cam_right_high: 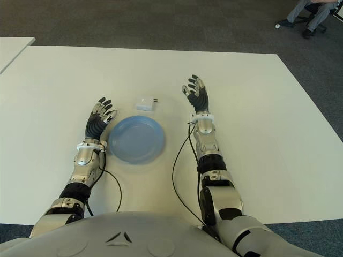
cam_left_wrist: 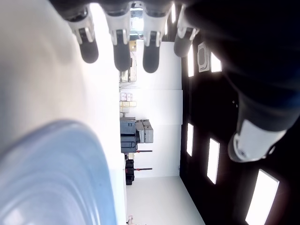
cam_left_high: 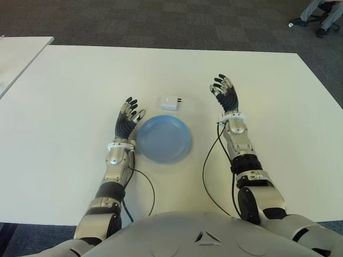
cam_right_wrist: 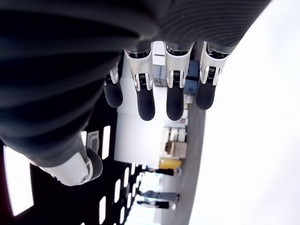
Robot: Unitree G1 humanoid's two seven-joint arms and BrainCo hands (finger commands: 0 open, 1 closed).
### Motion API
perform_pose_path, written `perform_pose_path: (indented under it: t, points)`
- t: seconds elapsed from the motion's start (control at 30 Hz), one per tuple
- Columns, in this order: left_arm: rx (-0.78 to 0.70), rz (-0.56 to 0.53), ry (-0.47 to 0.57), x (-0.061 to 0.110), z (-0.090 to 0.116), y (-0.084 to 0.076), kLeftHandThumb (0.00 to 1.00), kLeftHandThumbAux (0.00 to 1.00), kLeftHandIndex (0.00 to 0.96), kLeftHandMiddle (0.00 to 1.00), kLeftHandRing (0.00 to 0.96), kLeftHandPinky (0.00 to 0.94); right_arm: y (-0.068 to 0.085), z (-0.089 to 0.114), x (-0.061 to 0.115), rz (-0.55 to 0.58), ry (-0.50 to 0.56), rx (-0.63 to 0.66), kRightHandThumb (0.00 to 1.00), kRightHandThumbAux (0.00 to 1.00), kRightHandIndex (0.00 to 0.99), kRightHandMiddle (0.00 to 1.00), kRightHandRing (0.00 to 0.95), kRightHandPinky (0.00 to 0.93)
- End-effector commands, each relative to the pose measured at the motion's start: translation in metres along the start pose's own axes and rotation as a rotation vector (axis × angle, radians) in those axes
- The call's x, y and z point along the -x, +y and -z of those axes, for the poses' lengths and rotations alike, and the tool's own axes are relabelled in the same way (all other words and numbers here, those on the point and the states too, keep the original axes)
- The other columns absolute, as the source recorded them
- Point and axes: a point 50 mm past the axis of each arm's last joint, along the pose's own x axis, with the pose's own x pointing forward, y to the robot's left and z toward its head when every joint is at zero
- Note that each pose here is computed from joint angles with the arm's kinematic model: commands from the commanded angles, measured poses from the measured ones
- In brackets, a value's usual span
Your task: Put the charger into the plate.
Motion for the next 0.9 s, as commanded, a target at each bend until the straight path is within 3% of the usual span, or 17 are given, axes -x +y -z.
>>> perform_pose_path:
  t: [0.03, 0.2, 0.53, 0.63, 0.9]
  points:
    - [0.017, -0.006, 0.135, 0.016, 0.026, -0.005, 0.0, 0.605, 0.074, 0.151, 0.132, 0.123, 0.0, -0.005, -0.005, -0.014, 0.016, 0.011, 0.5, 0.637, 0.122, 0.193, 0.174, 0.188]
    - [0.02, -0.003, 0.14, 0.014, 0.027, -0.01, 0.0, 0.603, 0.074, 0.148, 0.129, 0.116, 0.003, -0.023, -0.016, -0.05, -0.021, 0.055, 0.518, 0.639, 0.114, 0.183, 0.172, 0.191]
    - [0.029, -0.001, 0.141, 0.011, 0.027, -0.016, 0.0, 0.597, 0.082, 0.153, 0.137, 0.133, 0.024, -0.049, -0.041, -0.165, -0.071, 0.312, 0.505, 0.588, 0.078, 0.145, 0.148, 0.182]
    - [0.032, 0.002, 0.14, 0.011, 0.027, -0.017, 0.0, 0.593, 0.081, 0.151, 0.135, 0.129, 0.031, -0.051, -0.05, -0.219, -0.077, 0.43, 0.495, 0.562, 0.068, 0.136, 0.138, 0.179]
    - [0.038, 0.001, 0.14, 0.011, 0.027, -0.019, 0.0, 0.588, 0.082, 0.149, 0.135, 0.137, 0.038, -0.05, -0.056, -0.295, -0.12, 0.543, 0.494, 0.515, 0.025, 0.105, 0.109, 0.137]
